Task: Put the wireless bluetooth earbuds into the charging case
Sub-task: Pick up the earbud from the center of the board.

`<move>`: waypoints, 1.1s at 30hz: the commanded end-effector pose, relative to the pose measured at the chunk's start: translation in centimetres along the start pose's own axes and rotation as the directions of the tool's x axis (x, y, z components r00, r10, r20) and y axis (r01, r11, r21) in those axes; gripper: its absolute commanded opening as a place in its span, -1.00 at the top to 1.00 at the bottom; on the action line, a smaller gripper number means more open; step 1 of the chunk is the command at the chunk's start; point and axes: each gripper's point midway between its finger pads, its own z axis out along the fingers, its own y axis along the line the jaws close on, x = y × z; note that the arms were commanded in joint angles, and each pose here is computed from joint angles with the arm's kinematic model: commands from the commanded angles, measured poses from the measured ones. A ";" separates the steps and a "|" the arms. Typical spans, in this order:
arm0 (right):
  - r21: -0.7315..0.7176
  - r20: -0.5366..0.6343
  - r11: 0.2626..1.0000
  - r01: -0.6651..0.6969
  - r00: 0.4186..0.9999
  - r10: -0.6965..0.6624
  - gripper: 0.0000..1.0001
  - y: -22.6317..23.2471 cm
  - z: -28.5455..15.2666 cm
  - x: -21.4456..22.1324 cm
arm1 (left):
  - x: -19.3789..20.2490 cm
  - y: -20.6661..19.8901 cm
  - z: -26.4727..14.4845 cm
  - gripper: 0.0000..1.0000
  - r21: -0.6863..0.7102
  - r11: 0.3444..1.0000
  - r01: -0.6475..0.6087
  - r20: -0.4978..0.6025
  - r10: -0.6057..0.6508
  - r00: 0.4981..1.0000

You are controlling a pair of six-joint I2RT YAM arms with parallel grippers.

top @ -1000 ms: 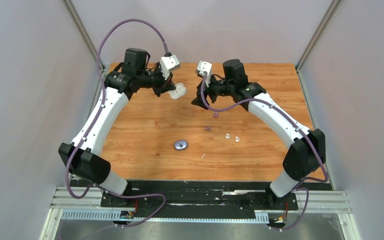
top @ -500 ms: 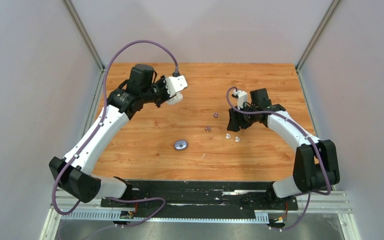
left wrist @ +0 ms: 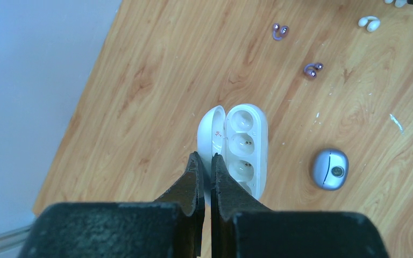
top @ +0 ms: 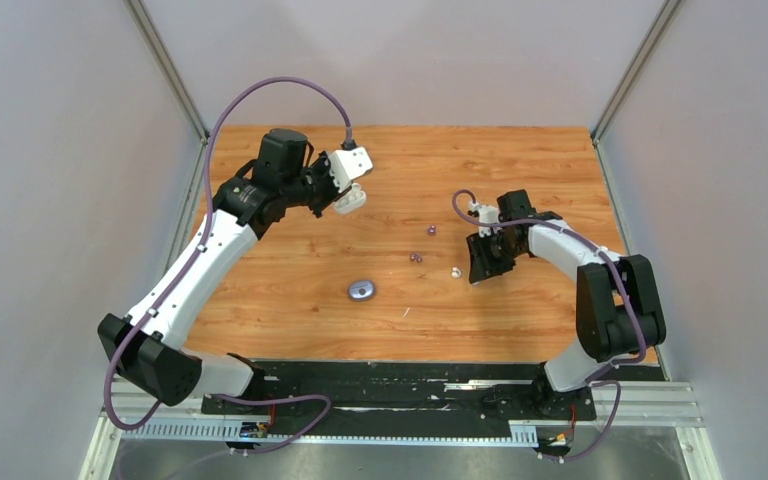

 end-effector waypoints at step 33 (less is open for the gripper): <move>-0.014 -0.050 0.972 -0.234 0.971 0.233 0.00 -0.7 1.1 -0.9 | -0.5 0.1 -0.3 1.00 -0.025 1.000 0.008 0.031 -0.007 1.000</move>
